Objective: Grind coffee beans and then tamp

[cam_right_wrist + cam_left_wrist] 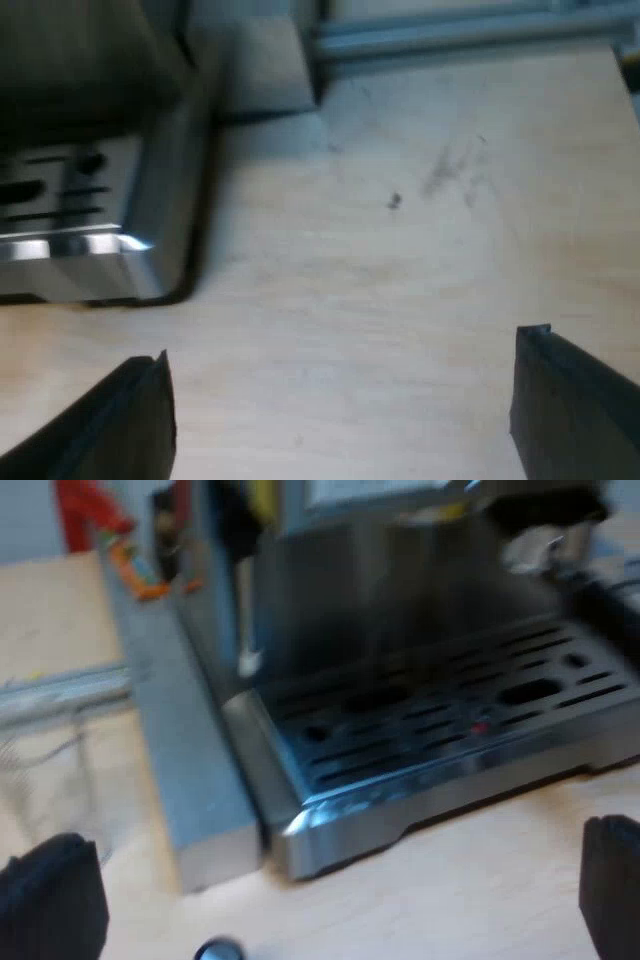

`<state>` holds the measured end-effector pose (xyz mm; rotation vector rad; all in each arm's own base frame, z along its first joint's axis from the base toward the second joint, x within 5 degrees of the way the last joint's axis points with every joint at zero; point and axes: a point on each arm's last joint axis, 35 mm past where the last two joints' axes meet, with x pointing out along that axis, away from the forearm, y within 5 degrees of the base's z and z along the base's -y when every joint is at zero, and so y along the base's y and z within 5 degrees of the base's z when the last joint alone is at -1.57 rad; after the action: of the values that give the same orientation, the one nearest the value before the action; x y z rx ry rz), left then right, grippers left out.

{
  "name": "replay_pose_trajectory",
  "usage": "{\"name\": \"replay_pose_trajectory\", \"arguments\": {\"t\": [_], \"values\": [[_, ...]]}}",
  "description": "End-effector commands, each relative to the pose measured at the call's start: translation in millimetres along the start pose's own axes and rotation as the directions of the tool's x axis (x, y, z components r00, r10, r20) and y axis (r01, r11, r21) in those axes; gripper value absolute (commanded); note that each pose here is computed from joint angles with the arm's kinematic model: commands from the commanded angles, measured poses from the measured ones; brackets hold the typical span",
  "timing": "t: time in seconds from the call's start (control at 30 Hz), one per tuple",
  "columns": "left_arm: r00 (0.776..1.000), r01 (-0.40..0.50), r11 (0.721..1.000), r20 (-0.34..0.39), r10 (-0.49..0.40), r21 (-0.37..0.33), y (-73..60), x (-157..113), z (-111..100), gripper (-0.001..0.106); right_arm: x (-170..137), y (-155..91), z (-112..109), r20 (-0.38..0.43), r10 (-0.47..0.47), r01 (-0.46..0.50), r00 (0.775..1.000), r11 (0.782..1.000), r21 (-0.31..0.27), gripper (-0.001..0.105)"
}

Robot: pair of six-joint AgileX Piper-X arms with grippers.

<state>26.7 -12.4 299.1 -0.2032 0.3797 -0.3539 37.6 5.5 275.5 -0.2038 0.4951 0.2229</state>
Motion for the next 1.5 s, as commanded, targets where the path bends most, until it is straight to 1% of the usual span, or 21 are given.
{"name": "replay_pose_trajectory", "arguments": {"t": [0.03, 0.1, 0.13, 0.23, 0.3, 0.33, 0.37, 0.4, 0.47, 0.53, 0.57, 0.6, 0.7, 0.87, 1.0, 1.07, 1.1, 1.27, 1.33, 1.43, 1.5], "values": [[0.997, 0.070, 0.997, 0.031, -0.071, 0.019, -4.9, -4.2, 10.0, 0.098, -4.0, 0.2, 9.5, 0.009, 0.047, -0.047, 0.999, 0.999, -0.022, 0.070], [0.989, 0.140, 0.989, 0.044, -0.142, 0.041, -8.1, -6.0, 13.7, 0.097, -7.7, 2.5, 21.6, -0.029, 0.162, -0.164, 0.986, 0.981, -0.101, 0.070], [0.986, 0.157, 0.987, 0.046, -0.159, 0.046, -8.8, -6.1, 14.2, 0.095, -7.3, 2.9, 23.2, -0.038, 0.181, -0.184, 0.983, 0.976, -0.114, 0.070], [0.973, 0.224, 0.973, 0.043, -0.226, 0.064, -11.4, -5.8, 16.2, 0.081, -9.8, 5.6, 34.1, -0.061, 0.281, -0.288, 0.958, 0.940, -0.184, 0.070], [0.955, 0.293, 0.953, 0.025, -0.295, 0.077, -14.7, -2.3, 19.0, 0.069, -10.7, 8.2, 40.9, -0.063, 0.355, -0.360, 0.933, 0.903, -0.236, 0.070], [0.942, 0.332, 0.939, 0.022, -0.335, 0.095, -16.8, -1.0, 21.0, 0.065, -10.3, 8.4, 41.0, -0.066, 0.359, -0.364, 0.931, 0.901, -0.237, 0.070], [0.924, 0.378, 0.917, 0.019, -0.383, 0.125, -19.4, 1.0, 23.8, 0.064, -10.0, 11.1, 44.5, -0.066, 0.422, -0.423, 0.904, 0.864, -0.272, 0.070], [0.907, 0.414, 0.898, 0.018, -0.421, 0.150, -22.0, 3.2, 26.7, 0.064, -8.5, 12.9, 45.5, -0.074, 0.455, -0.456, 0.888, 0.844, -0.283, 0.070], [0.889, 0.450, 0.877, 0.012, -0.458, 0.167, -24.9, 6.9, 29.9, 0.064, -5.9, 15.6, 46.0, -0.096, 0.495, -0.500, 0.863, 0.815, -0.292, 0.070], [0.869, 0.486, 0.851, -0.004, -0.495, 0.199, -28.2, 11.3, 32.2, 0.064, -5.0, 16.6, 46.4, -0.102, 0.507, -0.512, 0.856, 0.806, -0.297, 0.070], [0.858, 0.505, 0.836, -0.023, -0.513, 0.215, -30.1, 16.2, 31.9, 0.064, -3.2, 18.1, 47.0, -0.114, 0.522, -0.530, 0.846, 0.792, -0.303, 0.070], [0.848, 0.523, 0.822, -0.045, -0.527, 0.226, -32.1, 22.0, 30.9, 0.064, -0.1, 20.7, 48.6, -0.129, 0.545, -0.554, 0.829, 0.766, -0.325, 0.070], [0.831, 0.552, 0.794, -0.090, -0.549, 0.253, -35.9, 35.6, 25.6, 0.064, 2.5, 24.4, 52.3, -0.125, 0.573, -0.572, 0.810, 0.725, -0.383, 0.070], [0.811, 0.581, 0.772, -0.100, -0.577, 0.256, -40.6, 57.9, 18.0, 0.064, 6.9, 29.5, 58.0, -0.111, 0.594, -0.579, 0.797, 0.696, -0.425, 0.070], [0.791, 0.606, 0.752, -0.094, -0.605, 0.260, -42.0, 68.8, 12.4, 0.064, 9.1, 31.5, 59.7, -0.107, 0.594, -0.574, 0.797, 0.691, -0.440, 0.070], [0.783, 0.614, 0.744, -0.086, -0.616, 0.265, -41.7, 79.9, 3.8, 0.064, 12.7, 36.4, 60.5, -0.100, 0.621, -0.589, 0.778, 0.663, -0.463, 0.070], [0.779, 0.617, 0.739, -0.080, -0.622, 0.268, -41.5, 82.7, 1.1, 0.064, 13.9, 37.9, 60.2, -0.094, 0.626, -0.589, 0.774, 0.657, -0.471, 0.070], [0.770, 0.621, 0.731, -0.047, -0.636, 0.283, -39.1, 92.3, -11.9, 0.064, 19.7, 43.2, 55.2, -0.097, 0.609, -0.570, 0.787, 0.658, -0.492, 0.070], [0.773, 0.621, 0.734, -0.064, -0.631, 0.275, -37.0, 97.1, -20.7, 0.064, 21.4, 45.3, 53.1, -0.102, 0.607, -0.570, 0.788, 0.658, -0.491, 0.070], [0.777, 0.621, 0.738, -0.087, -0.623, 0.263, -33.8, 101.9, -32.4, 0.064, 24.7, 50.7, 49.2, -0.101, 0.622, -0.581, 0.777, 0.646, -0.496, 0.070], [0.768, 0.636, 0.732, -0.108, -0.632, 0.243, -32.5, 103.5, -38.7, 0.064, 28.1, 54.9, 47.2, -0.088, 0.617, -0.568, 0.782, 0.649, -0.505, 0.070]]}}
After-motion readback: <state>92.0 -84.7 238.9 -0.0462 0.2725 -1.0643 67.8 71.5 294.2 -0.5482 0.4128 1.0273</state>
